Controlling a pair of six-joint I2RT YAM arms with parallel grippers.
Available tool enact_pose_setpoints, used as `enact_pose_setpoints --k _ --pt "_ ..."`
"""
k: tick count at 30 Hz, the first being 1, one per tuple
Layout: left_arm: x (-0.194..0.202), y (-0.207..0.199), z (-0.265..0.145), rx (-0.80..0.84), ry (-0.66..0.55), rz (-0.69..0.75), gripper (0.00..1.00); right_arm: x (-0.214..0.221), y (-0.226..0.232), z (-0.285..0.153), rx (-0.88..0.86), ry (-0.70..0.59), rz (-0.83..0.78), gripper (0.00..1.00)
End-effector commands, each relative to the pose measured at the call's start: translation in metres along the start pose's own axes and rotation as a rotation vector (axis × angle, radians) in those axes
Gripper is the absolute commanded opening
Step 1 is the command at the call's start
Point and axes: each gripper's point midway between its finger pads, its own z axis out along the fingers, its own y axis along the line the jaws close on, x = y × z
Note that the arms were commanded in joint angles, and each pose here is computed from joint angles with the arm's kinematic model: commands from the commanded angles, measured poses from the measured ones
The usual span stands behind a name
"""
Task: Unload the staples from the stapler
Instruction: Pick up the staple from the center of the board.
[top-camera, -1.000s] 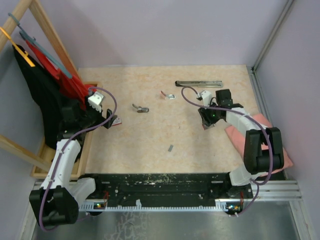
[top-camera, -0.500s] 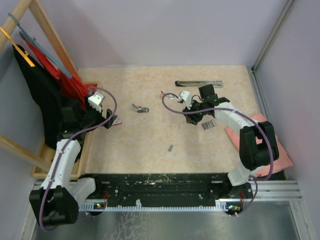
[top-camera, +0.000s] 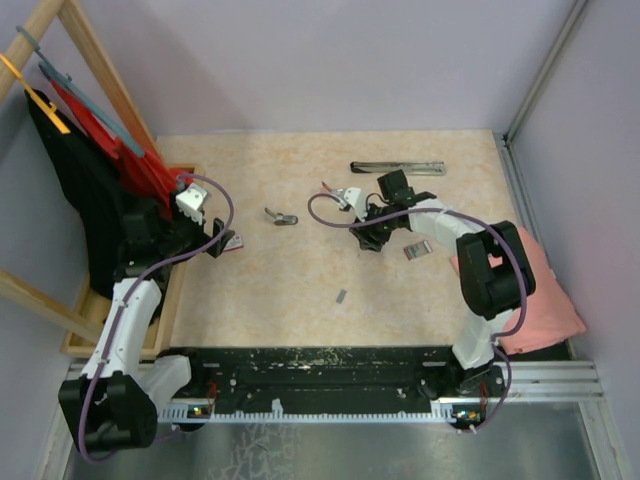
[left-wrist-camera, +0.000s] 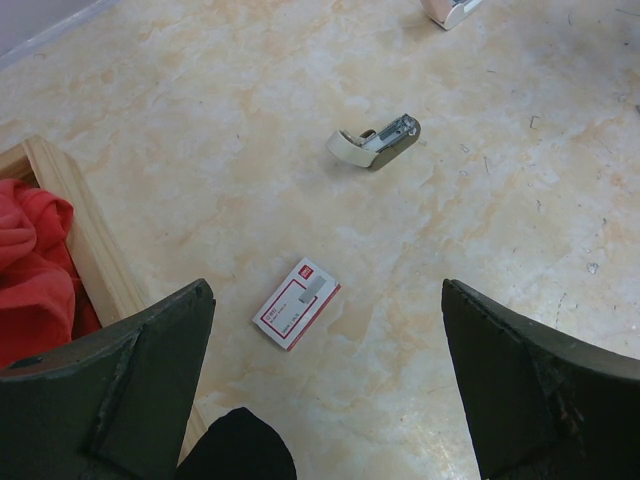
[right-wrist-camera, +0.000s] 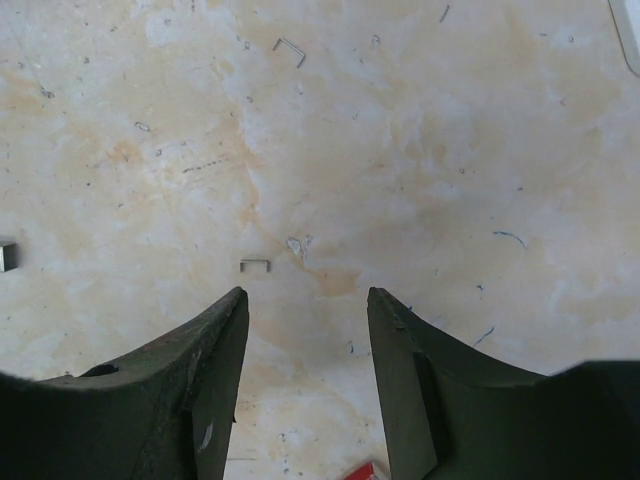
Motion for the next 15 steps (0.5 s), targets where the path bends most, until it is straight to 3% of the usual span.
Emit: enact_pose_setpoints --k 1,15 --pt "-0.008 0.002 -0.003 0.003 -0.016 0.009 0.99 -0.018 -0.003 0.01 0.023 -0.032 -0.039 0.53" --pt "-0.007 0.002 -0.003 0.005 -0.013 0.007 0.99 -0.009 -0.003 0.024 0.046 0.017 -0.048 0.55"
